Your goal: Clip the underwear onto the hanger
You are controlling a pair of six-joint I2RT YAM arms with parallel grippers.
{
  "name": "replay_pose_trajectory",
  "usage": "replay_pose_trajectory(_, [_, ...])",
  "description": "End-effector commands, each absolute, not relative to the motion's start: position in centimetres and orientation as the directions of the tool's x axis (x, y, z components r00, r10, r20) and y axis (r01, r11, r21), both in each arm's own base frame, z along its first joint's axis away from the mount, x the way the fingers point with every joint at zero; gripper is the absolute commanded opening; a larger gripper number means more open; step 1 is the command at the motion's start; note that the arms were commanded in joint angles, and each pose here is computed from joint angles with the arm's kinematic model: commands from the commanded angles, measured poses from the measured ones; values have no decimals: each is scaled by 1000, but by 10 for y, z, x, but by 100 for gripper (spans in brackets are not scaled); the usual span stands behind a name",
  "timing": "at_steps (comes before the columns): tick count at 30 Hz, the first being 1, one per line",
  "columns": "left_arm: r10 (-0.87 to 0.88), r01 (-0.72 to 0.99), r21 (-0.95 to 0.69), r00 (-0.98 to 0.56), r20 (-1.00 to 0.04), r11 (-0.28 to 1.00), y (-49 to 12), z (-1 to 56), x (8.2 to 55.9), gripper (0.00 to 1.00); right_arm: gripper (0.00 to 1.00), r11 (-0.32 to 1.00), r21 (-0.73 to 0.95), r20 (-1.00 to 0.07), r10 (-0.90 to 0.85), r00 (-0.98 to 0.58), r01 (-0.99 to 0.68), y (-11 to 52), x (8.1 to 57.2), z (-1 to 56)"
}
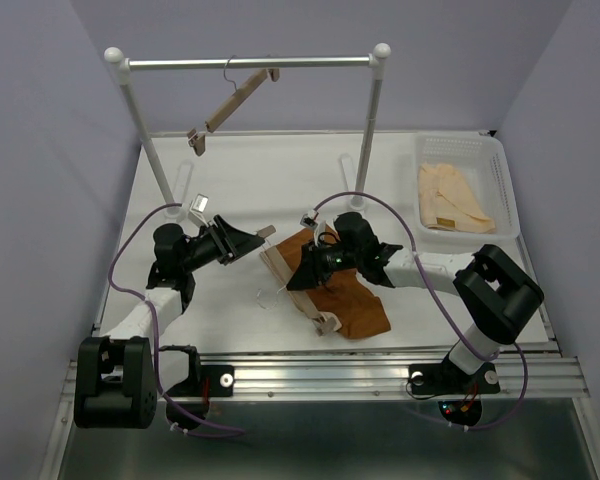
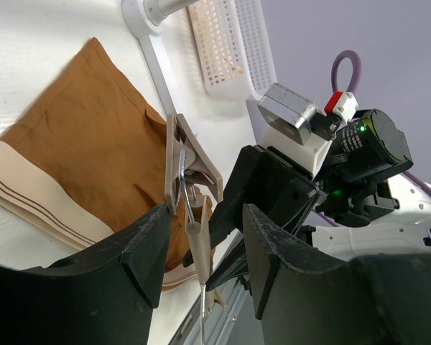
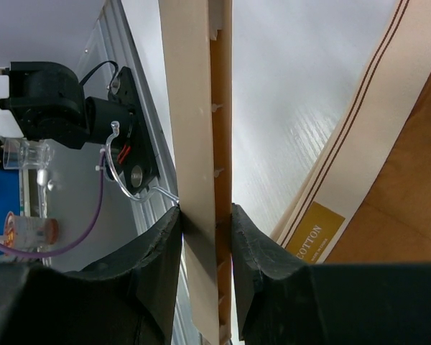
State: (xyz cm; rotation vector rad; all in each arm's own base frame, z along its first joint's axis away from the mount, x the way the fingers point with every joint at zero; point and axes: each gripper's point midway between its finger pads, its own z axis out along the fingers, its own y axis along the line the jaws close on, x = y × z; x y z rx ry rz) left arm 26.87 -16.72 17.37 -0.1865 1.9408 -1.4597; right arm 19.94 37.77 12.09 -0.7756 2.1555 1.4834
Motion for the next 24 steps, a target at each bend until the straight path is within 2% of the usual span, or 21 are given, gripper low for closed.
replay_pose_trajectory(1, [-467, 396, -850, -713, -523, 347, -171, 201, 268, 55, 1, 207, 686, -676, -172, -716, -698, 388, 206, 155])
replay_pose_trajectory(10, [-477, 378, -854, -712, -515, 357, -170, 198, 274, 57, 1, 119, 706, -673, -198, -713, -699, 384, 188, 162])
replay_pose_trajectory(19, [-479, 389, -849, -704, -525, 358, -169, 203, 275, 57, 1, 136, 718, -653, -209, -728, -683, 385, 189, 150])
replay_pose_trajectory(24, [-478, 379, -853, -711, -516, 358, -170, 200, 276, 54, 1, 150, 720, -643, -222, -733, -678, 384, 189, 142])
